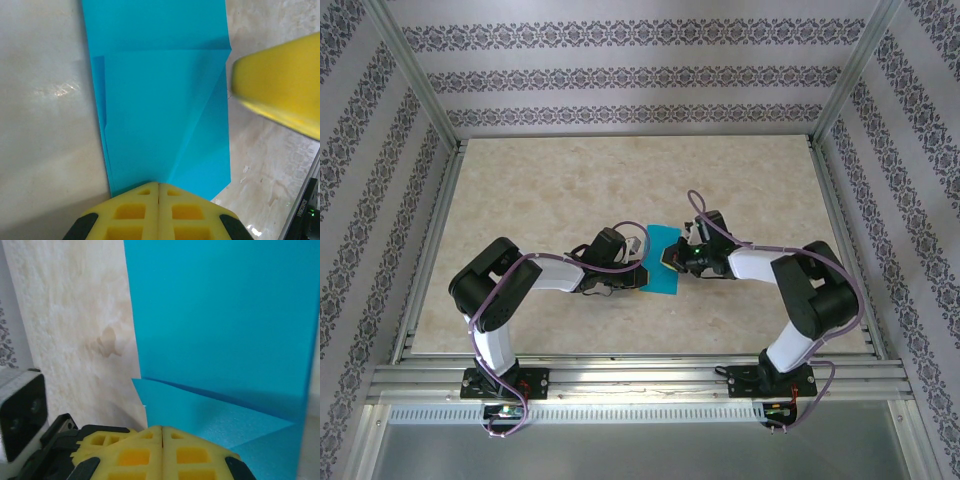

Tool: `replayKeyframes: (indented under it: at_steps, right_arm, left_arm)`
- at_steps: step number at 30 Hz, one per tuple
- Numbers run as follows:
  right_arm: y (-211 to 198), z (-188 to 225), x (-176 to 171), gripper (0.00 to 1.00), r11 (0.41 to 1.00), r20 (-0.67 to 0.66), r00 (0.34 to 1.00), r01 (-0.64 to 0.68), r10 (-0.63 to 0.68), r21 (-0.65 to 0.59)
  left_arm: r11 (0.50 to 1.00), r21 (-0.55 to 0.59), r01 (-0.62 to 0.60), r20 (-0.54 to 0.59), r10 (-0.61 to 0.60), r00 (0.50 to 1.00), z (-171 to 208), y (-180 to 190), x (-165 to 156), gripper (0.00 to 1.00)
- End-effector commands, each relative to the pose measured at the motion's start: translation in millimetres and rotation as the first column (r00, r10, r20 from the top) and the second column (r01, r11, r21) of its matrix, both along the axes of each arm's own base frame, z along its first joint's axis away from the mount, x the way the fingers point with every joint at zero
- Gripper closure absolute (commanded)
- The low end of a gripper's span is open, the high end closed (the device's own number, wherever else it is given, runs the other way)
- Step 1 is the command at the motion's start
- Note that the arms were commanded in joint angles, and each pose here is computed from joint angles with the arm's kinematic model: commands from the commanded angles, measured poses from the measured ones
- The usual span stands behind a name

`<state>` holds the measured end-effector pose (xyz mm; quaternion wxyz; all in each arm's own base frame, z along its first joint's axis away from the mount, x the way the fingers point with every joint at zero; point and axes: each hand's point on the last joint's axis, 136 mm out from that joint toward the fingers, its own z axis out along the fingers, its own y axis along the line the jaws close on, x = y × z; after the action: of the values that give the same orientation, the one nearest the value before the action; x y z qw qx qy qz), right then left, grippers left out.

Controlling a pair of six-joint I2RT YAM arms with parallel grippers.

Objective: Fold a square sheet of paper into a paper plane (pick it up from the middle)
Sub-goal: Fold the triangle a second time at the center of the table.

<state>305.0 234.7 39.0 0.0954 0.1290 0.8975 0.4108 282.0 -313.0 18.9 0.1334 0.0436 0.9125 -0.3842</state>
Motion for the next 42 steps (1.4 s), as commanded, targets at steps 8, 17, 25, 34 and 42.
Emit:
replayKeyframes:
  at_steps: [8, 17, 25, 34, 42]
  right_arm:
    - [-13, -46, -9, 1.0, 0.994, -0.108, 0.994, 0.009, -0.021, -0.11]
    - [-18, -58, -17, 1.0, 0.992, -0.129, 0.992, -0.008, -0.008, -0.125]
    - [-16, -59, -17, 1.0, 0.992, -0.147, 0.989, -0.022, 0.003, -0.127]
    - [-17, -58, -17, 1.0, 0.99, -0.146, 0.989, -0.012, -0.008, -0.137]
    - [-18, -57, -18, 1.0, 0.99, -0.146, 0.989, -0.012, -0.008, -0.139]
  left_arm:
    - [0.985, 0.173, -0.004, -0.15, 0.03, 0.988, -48, 34, -31, 1.0]
    - [0.984, 0.175, -0.01, -0.124, 0.032, 0.992, -34, 32, -23, 1.0]
    - [0.996, 0.091, -0.016, -0.032, 0.019, 0.999, 21, 15, -4, 0.93]
    - [0.998, 0.002, -0.064, -0.038, 0.064, 0.997, 43, -12, 9, 0.98]
    - [0.996, -0.014, -0.087, -0.077, 0.086, 0.993, 18, -27, 14, 0.99]
